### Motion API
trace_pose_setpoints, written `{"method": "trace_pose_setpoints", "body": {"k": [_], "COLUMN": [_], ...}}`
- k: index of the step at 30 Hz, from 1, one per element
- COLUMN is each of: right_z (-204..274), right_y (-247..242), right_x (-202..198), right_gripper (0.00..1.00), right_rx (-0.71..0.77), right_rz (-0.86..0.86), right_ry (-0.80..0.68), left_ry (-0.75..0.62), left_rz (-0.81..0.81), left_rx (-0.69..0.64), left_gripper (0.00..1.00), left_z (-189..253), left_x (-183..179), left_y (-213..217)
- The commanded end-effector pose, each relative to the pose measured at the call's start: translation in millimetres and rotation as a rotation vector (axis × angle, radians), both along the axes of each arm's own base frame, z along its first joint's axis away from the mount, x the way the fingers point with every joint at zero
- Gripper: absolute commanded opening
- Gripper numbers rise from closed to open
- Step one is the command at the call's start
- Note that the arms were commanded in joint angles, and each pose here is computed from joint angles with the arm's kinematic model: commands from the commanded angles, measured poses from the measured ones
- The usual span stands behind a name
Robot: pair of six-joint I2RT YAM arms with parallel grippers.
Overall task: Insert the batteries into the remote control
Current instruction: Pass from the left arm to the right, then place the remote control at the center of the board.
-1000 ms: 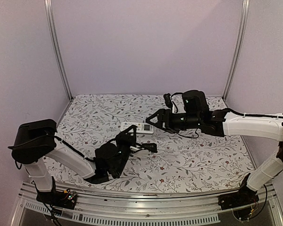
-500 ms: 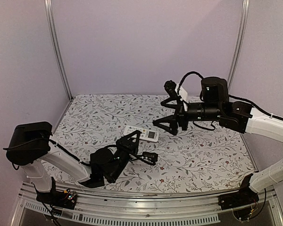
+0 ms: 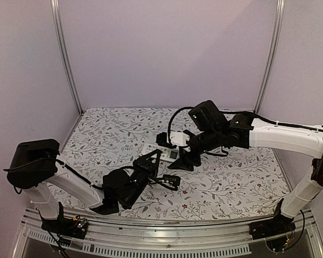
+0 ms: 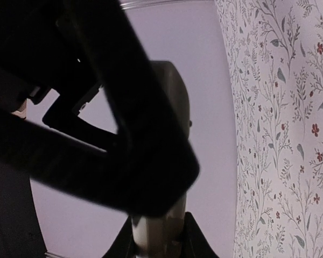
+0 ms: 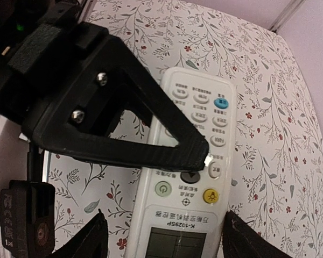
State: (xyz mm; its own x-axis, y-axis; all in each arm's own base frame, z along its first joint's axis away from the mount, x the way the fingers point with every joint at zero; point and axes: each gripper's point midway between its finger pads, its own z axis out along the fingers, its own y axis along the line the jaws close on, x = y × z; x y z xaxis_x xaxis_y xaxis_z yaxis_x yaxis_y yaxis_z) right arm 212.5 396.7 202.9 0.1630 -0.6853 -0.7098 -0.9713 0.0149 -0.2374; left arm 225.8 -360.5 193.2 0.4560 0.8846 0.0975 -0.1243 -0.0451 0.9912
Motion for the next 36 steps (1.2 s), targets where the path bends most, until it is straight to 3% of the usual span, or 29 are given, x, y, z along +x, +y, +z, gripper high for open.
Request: {"method": "trace_pose_setpoints", "body": {"k": [1,7,10,16,17,18,20,21,23,25,29,34,36], "right_z": [-9.1,-12.5,-9.7,-8.3,-9.3,-9.8,-14.5,-18.7,-30.4,-49.1,-91.0,-122.3,-134.0], "right_y": [0.5,4.0,5.0,4.7,3.7,2.8,-0.7,-3.1,-9.9,-18.2,-32.5,-29.4,-27.7], "right_x": [14.7,21.0,24.3,25.4,26.3,27.5,30.2,31.3,33.9,34.8,32.5,24.1,21.4], "right_gripper": [0.64,0.6,0.43,0.29,0.28,0.27,0.25,0.25,0.25,0.24,0.22,0.21,0.22], "right_rx": [-0.063,-0.059,-0.052,-0.035,-0.037,-0.037,-0.047,-0.052,-0.065,-0.085,-0.141,-0.153,-0.168], "right_rz": [-0.075,-0.121,-0.141,-0.161,-0.17,-0.179,-0.201,-0.212,-0.234,-0.254,-0.273,-0.229,-0.2], "right_ry": [-0.023,-0.019,-0.022,-0.018,-0.02,-0.026,-0.025,-0.015,0.013,0.058,0.115,0.17,0.179], "left_ry": [-0.138,-0.138,-0.137,-0.13,-0.129,-0.128,-0.122,-0.117,-0.087,-0.025,0.172,0.577,0.671], "left_rz": [-0.016,-0.015,-0.018,-0.011,-0.01,-0.008,-0.006,-0.001,0.008,0.012,-0.009,-0.084,-0.124], "left_rx": [-0.516,-0.515,-0.513,-0.507,-0.504,-0.502,-0.494,-0.485,-0.46,-0.424,-0.338,-0.382,-0.462], "left_gripper": [0.0,0.0,0.0,0.0,0.05,0.18,0.57,0.69,0.83,0.89,0.91,0.9,0.9], "left_z": [98.1,97.5,96.8,93.0,92.0,91.1,87.2,84.0,73.3,55.5,11.8,-9.3,4.8], "left_x": [-16.7,-16.2,-16.8,-16.0,-15.9,-15.5,-15.4,-15.0,-13.9,-13.2,-19.9,-38.6,-44.4], "left_y": [37.8,36.6,35.2,36.0,36.0,36.3,36.4,37.2,36.9,35.6,29.0,22.3,28.5]}}
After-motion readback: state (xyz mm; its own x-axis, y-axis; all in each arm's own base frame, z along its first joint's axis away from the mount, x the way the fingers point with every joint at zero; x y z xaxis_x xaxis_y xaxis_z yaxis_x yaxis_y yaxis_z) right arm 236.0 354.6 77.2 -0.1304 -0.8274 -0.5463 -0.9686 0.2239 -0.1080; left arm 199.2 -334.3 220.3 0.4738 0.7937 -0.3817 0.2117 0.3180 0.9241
